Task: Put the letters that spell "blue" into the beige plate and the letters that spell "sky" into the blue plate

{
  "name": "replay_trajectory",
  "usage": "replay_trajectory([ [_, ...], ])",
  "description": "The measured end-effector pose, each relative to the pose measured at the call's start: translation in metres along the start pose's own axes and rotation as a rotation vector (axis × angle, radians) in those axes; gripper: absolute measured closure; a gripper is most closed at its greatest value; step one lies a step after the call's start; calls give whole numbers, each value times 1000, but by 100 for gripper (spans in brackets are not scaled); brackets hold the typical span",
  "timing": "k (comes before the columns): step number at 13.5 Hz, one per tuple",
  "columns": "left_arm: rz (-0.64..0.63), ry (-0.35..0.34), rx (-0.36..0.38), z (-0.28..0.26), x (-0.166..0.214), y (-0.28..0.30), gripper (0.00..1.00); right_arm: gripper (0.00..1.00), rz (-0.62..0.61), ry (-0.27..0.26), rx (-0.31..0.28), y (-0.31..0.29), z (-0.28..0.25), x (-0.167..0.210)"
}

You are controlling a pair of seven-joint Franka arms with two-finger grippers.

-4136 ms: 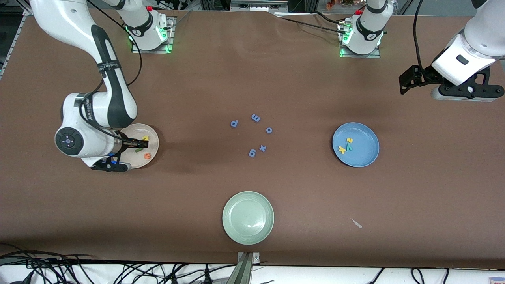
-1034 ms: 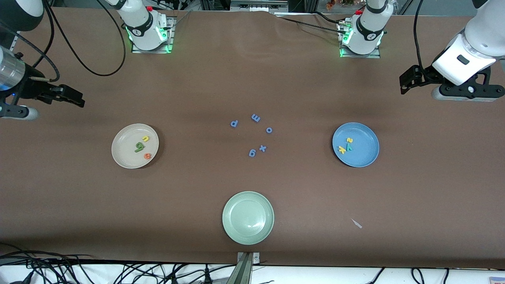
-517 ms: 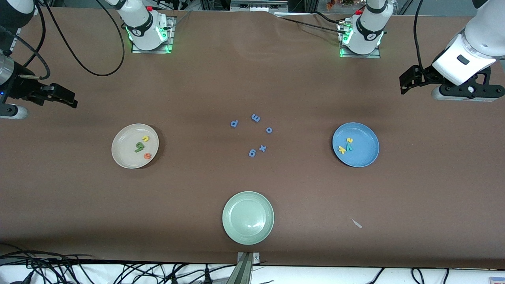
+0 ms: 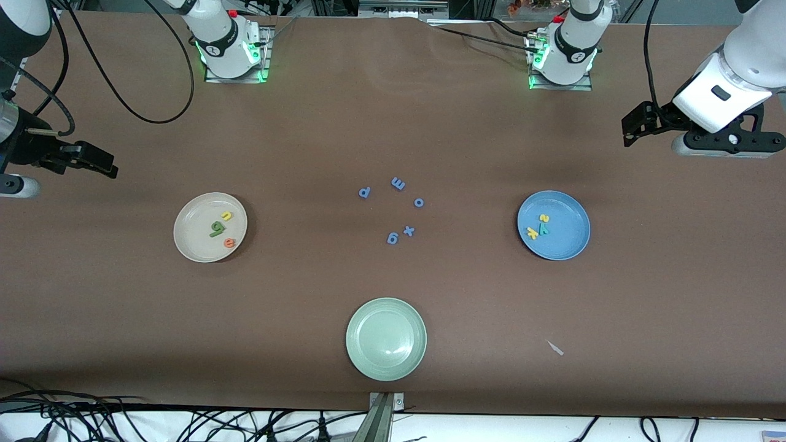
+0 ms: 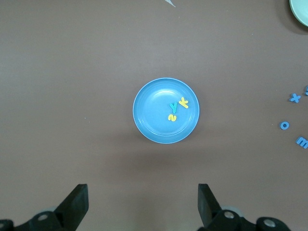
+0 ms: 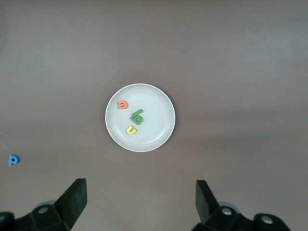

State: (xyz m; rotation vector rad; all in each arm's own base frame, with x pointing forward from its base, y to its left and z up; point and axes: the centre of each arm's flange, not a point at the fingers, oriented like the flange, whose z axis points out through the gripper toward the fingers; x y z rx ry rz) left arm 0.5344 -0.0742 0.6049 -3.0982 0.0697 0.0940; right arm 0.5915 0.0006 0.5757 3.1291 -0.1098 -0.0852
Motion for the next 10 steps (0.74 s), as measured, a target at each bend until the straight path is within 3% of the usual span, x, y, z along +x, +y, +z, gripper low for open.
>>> replay_trajectory([
  [10,-1,0,0,0,0,0,0,0,0,-8,-1,-1,7,4],
])
